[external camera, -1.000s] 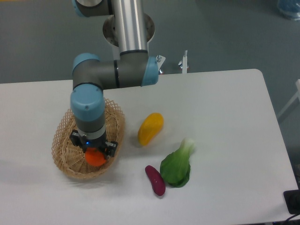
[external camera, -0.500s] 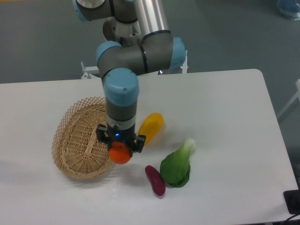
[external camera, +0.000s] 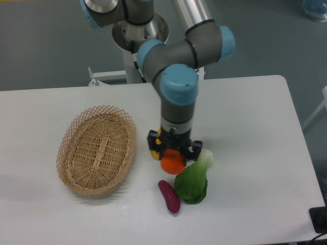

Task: Pick up the orange from the basket
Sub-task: 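Lift the orange out of the basket and carry it away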

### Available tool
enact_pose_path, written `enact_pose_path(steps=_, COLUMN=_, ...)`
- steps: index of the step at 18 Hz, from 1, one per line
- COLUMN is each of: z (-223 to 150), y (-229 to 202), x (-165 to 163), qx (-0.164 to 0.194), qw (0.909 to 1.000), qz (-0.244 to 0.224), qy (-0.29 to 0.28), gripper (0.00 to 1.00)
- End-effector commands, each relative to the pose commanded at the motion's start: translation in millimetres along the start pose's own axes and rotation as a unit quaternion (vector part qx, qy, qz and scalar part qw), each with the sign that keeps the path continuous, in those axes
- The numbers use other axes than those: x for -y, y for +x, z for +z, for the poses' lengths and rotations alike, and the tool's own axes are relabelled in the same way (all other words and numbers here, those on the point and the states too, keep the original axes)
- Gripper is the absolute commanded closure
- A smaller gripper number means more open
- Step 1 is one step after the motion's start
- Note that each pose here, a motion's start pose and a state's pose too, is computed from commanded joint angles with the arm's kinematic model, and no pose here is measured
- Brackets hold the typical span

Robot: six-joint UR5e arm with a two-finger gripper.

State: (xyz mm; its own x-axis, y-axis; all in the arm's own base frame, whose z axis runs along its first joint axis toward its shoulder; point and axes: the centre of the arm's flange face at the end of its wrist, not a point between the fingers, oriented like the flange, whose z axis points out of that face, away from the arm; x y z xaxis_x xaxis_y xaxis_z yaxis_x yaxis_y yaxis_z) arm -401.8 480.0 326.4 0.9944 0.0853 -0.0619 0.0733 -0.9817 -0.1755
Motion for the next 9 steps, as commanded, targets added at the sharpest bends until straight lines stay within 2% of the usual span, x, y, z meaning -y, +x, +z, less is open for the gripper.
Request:
enact_pose_path(steps=5, z=-0.2, y=-25.0, x=-17.8, qx=0.008, qw=0.9992, qz=0.04, qy=-0.002, gripper=0.62)
enact_pose_path(steps=7, z=2.9, y=-29.4, x=-21.5, qx=0.009, qw=0.9961, qz=0.088, qy=-0.007, gripper=0.61)
enact_pose_path(steps=9, z=4.6, y=-35.2, x=-27.1, qx=0.015, qw=0.9937, qz=0.109, qy=-0.022, gripper=0.61)
